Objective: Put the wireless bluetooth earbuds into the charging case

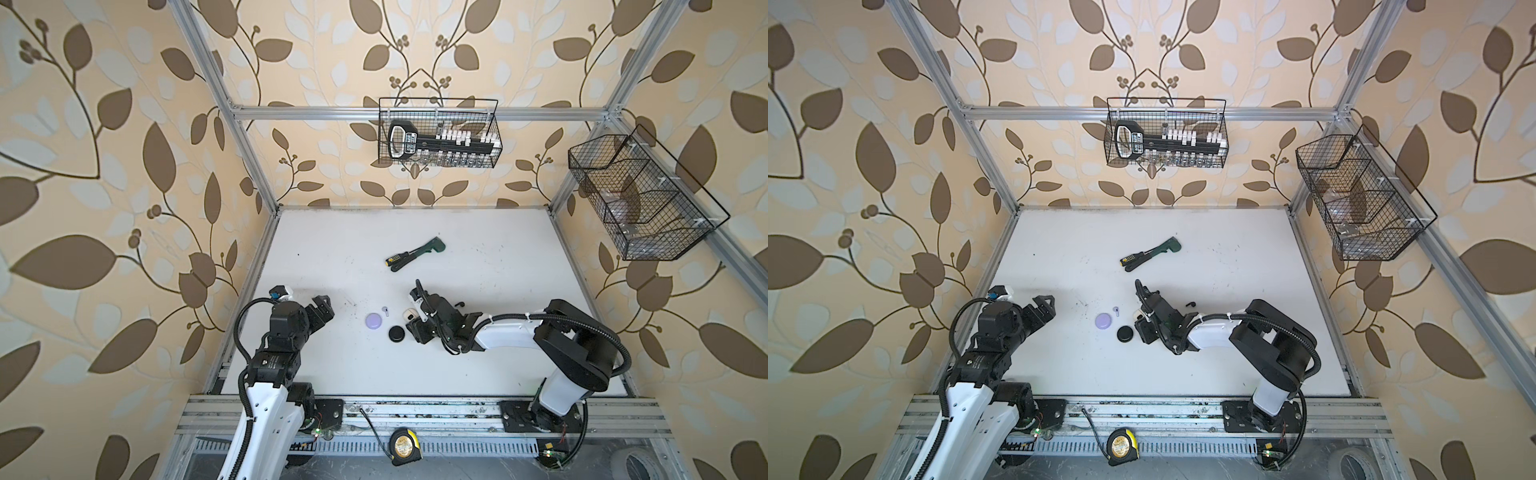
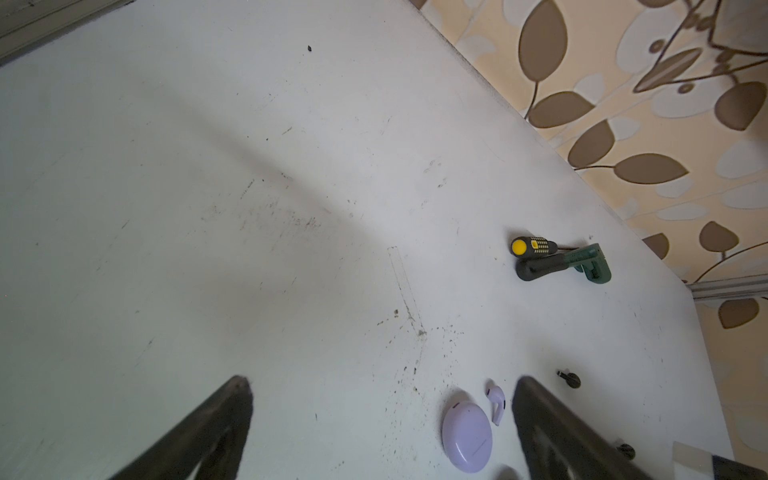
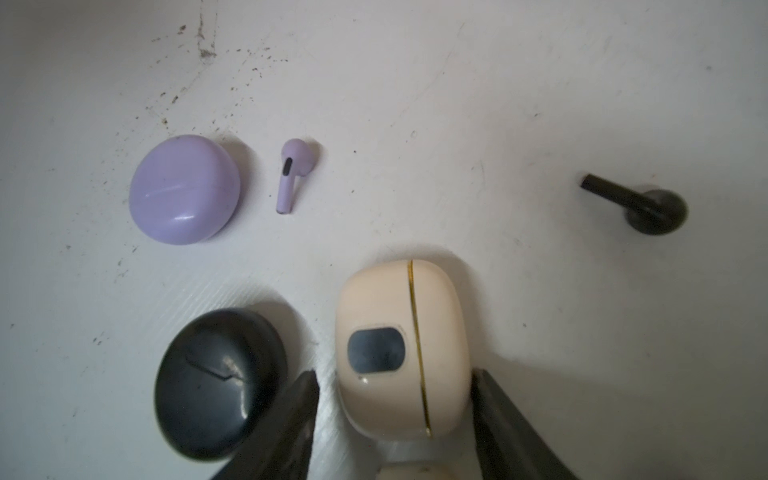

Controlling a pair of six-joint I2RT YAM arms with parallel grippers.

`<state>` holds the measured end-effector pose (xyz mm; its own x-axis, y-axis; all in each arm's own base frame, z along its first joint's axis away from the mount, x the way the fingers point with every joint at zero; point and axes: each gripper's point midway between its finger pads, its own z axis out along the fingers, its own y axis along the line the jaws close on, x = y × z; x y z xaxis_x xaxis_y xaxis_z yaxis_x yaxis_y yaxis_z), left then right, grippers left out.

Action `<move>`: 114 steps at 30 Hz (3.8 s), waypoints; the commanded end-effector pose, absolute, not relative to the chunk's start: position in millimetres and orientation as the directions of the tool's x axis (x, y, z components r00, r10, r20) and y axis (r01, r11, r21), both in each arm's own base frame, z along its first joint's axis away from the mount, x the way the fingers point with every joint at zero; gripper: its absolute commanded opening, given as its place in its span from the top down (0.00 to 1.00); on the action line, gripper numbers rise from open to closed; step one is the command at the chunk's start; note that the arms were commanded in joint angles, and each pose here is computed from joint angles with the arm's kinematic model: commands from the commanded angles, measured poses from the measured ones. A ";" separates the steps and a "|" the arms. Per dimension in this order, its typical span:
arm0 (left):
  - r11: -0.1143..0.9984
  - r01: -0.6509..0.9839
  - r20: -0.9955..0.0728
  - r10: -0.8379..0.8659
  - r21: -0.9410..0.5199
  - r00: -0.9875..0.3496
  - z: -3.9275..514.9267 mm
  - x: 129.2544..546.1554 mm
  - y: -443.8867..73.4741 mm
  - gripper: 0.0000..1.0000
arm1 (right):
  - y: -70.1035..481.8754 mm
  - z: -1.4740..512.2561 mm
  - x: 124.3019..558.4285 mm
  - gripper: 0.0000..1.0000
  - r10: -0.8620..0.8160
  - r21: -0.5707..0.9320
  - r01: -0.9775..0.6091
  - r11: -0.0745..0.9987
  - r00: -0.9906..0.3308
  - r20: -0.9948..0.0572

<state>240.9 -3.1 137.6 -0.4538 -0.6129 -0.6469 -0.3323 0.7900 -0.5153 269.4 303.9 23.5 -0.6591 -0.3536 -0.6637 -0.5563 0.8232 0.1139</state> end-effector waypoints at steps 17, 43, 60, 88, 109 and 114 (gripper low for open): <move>0.788 -0.322 -0.645 -0.615 -0.525 -0.454 136.9 241.0 -5.4 0.01 | 296.0 -0.3 280.1 0.61 -0.490 -0.086 -0.559 0.825 -0.630 -0.602; 0.815 0.002 -0.702 -0.498 -0.580 -0.509 247.2 307.2 -51.2 0.01 | 316.5 173.6 361.9 0.88 -0.330 -0.136 -0.688 0.713 -0.158 -0.931; 0.547 0.536 -0.756 -0.342 -0.643 -0.558 302.0 243.0 -153.8 0.08 | 291.1 246.5 278.5 0.91 -0.346 -0.356 -0.629 0.691 0.145 -0.927; 0.381 0.797 -0.858 0.021 -0.468 -0.513 290.4 189.1 -253.2 0.32 | 294.3 268.5 217.7 0.95 -0.255 -0.430 -0.619 0.658 0.354 -0.900; 0.428 0.791 -0.868 0.028 -0.437 -0.495 300.0 209.4 -261.6 0.50 | 307.5 287.8 208.1 0.97 -0.230 -0.469 -0.616 0.633 0.429 -0.874; 0.422 0.787 -0.860 0.030 -0.451 -0.509 293.3 207.1 -262.1 0.50 | 310.7 285.0 200.1 0.97 -0.194 -0.455 -0.646 0.613 0.436 -0.879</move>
